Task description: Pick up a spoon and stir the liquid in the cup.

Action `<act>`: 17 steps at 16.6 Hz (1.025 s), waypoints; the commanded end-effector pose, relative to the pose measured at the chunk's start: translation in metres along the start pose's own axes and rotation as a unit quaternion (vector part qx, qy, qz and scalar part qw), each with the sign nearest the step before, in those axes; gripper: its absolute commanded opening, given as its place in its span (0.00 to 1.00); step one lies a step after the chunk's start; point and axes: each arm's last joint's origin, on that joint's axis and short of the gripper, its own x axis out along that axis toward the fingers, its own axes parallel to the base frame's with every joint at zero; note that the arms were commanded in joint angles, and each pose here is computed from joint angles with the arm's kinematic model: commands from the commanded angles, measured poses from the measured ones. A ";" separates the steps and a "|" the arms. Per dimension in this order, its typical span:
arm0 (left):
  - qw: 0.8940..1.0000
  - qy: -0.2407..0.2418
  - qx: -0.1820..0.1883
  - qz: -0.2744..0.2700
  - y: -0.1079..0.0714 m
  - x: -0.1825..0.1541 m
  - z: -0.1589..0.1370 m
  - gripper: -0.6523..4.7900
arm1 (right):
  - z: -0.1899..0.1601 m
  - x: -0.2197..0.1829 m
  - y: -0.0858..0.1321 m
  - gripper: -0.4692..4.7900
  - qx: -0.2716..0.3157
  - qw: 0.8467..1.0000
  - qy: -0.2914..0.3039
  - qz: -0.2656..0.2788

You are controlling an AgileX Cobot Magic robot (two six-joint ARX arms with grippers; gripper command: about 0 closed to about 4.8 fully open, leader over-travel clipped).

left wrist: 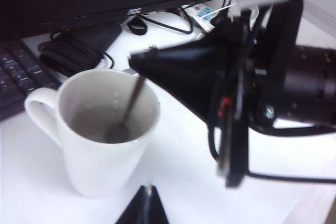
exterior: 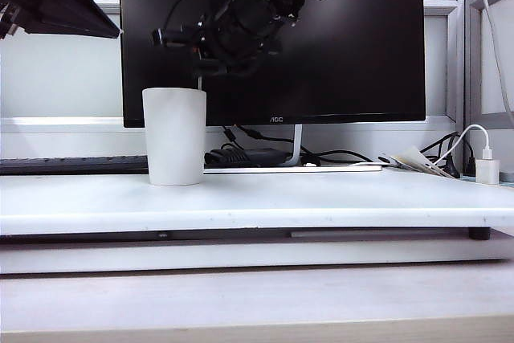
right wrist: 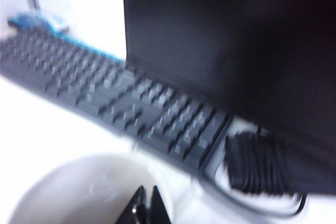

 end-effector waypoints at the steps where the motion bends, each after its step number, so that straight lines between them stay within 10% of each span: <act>1: 1.000 -0.009 0.006 -0.008 -0.001 -0.001 0.004 0.11 | 0.014 0.000 0.002 0.08 0.043 0.996 -0.067 0.038; 5: 1.000 -0.009 0.006 -0.008 -0.001 -0.001 0.003 0.11 | 0.011 -0.001 0.007 0.08 0.051 0.987 -0.052 0.146; 9: 1.000 -0.010 0.007 -0.008 -0.001 -0.001 0.004 0.11 | 0.005 -0.008 -0.007 0.08 0.043 0.992 0.031 0.112; 12: 1.000 -0.011 0.008 -0.008 -0.001 -0.001 0.004 0.11 | 0.009 -0.001 -0.018 0.08 0.024 0.998 -0.024 0.058; 17: 1.000 -0.011 0.008 -0.007 -0.001 -0.001 0.004 0.11 | 0.004 0.007 -0.007 0.08 0.078 0.985 -0.054 0.146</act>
